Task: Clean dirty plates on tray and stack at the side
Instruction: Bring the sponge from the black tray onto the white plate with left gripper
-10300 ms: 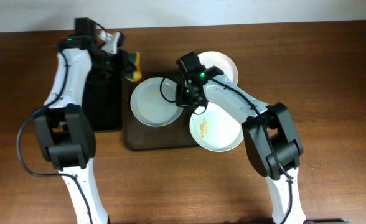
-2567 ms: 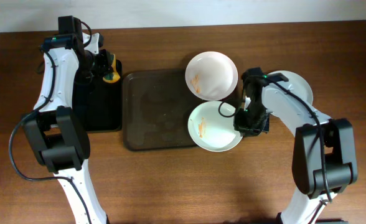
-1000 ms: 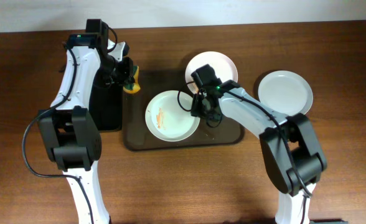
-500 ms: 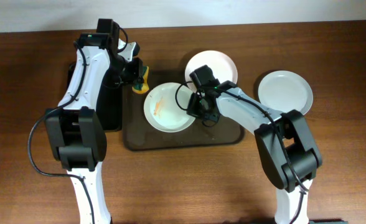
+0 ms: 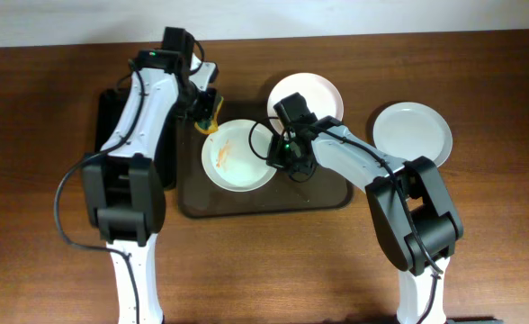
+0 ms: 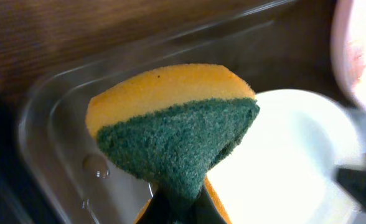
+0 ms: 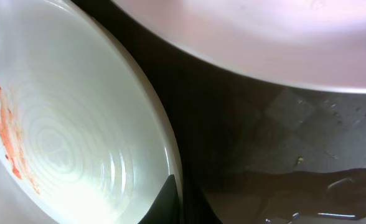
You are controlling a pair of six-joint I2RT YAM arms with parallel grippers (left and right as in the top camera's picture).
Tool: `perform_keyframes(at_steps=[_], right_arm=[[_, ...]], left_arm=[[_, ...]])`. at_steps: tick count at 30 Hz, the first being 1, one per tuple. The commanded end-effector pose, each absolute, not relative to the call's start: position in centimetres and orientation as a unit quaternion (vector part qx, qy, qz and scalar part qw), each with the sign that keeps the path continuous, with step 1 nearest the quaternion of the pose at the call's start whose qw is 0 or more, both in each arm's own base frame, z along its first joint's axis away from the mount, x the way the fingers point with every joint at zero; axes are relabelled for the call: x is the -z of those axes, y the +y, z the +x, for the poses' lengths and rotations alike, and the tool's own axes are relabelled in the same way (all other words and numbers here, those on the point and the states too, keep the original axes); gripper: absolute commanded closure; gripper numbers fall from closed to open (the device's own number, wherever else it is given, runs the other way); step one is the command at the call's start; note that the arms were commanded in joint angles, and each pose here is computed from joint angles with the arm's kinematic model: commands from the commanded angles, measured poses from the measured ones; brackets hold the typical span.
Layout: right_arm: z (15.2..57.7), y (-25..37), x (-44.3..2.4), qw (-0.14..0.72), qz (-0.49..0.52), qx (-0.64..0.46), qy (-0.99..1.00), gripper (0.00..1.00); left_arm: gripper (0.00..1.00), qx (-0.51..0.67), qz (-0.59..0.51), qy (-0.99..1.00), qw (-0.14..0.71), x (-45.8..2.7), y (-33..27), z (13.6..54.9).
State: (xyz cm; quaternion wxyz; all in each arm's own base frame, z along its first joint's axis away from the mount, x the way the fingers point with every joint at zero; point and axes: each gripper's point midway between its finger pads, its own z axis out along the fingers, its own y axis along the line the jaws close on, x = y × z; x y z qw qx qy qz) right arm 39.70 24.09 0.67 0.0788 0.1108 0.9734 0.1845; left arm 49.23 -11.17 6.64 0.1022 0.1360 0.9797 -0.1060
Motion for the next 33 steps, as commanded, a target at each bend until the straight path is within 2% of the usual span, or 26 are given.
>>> perform_keyframes(at_steps=[1,13,18,23,29,33], right_arm=[[38.6,24.0,1.4,0.054,0.102,-0.172,0.978,0.96],[39.0,23.4,1.4,0.055,0.109,-0.172,0.978,0.96],[39.0,23.4,1.4,0.055,0.109,-0.172,0.978,0.96],[39.0,23.4,1.4,0.055,0.109,-0.171,0.978,0.96],[39.0,23.4,1.4,0.055,0.109,-0.171,0.978,0.96],[39.0,23.4,1.4,0.055,0.109,-0.171,0.978,0.96]], left_arm=[[0.99,0.085,0.218,0.969,0.076,-3.2,-11.4,48.7],[0.99,0.067,0.254,0.965,0.010,-0.7,-12.6,45.8],[0.99,-0.131,0.092,0.986,0.038,-1.2,-9.3,46.9],[0.99,-0.116,0.091,0.988,0.043,-2.0,-10.7,46.7],[0.99,-0.054,0.106,0.990,0.077,-6.9,-12.4,47.1],[1.00,-0.032,0.139,0.986,0.084,-8.4,-13.1,46.8]])
